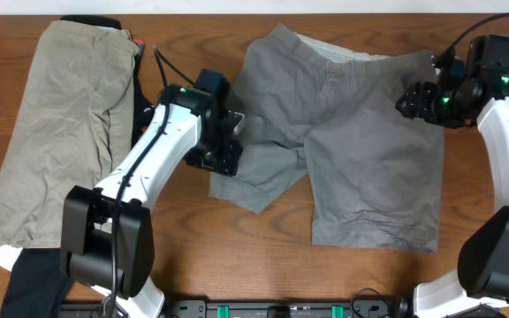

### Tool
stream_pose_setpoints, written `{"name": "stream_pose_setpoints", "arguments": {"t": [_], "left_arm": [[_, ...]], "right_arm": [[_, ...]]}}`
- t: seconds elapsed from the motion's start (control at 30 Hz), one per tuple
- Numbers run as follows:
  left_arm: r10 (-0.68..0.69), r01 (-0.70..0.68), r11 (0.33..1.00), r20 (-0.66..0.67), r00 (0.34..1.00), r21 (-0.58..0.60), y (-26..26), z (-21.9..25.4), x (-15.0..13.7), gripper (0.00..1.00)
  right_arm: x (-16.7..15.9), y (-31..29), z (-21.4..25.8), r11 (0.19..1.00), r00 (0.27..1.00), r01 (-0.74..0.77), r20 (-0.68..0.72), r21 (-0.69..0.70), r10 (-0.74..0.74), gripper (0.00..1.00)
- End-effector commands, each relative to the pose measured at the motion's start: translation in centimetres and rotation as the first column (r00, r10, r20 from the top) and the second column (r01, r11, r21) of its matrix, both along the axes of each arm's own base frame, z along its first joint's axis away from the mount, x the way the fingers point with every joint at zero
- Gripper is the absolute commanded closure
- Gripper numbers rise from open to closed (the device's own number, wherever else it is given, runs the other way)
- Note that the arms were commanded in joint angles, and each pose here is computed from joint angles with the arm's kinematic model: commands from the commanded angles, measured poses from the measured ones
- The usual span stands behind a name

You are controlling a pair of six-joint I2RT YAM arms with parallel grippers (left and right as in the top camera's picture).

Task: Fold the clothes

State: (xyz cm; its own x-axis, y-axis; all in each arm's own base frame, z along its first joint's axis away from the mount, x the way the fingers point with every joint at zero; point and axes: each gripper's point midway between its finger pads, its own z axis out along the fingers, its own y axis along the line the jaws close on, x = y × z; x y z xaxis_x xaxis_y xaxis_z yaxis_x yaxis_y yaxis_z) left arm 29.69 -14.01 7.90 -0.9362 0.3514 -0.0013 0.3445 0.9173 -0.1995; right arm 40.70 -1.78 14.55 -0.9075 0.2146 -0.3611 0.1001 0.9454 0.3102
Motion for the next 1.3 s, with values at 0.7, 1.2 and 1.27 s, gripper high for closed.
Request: {"name": "stream_pose_setpoints", "arguments": {"t": [0.7,1.2,1.27], "left_arm": [[0.256,-0.253,0.967,0.21,0.944,-0.042,4.3,4.0,6.8,0.57],[0.269,-0.253,0.963,0.313,0.911,-0.093,4.1,4.8,9.7,0.56],[0.27,-0.252,0.963,0.318,0.909,-0.096,4.0,4.8,9.8,0.56]], "right_arm": [[-9.4,2.9,-11.4,0.994,0.925,0.102,-0.364,-0.035,-0.108,0.9],[-9.6,-5.2,-18.3,0.928,0.865,0.344,-0.336,-0.144,-0.373,0.92],[-8.4,-6.8,-19.1,0.913,0.866,0.384,-0.289,-0.139,-0.408,0.92]]}}
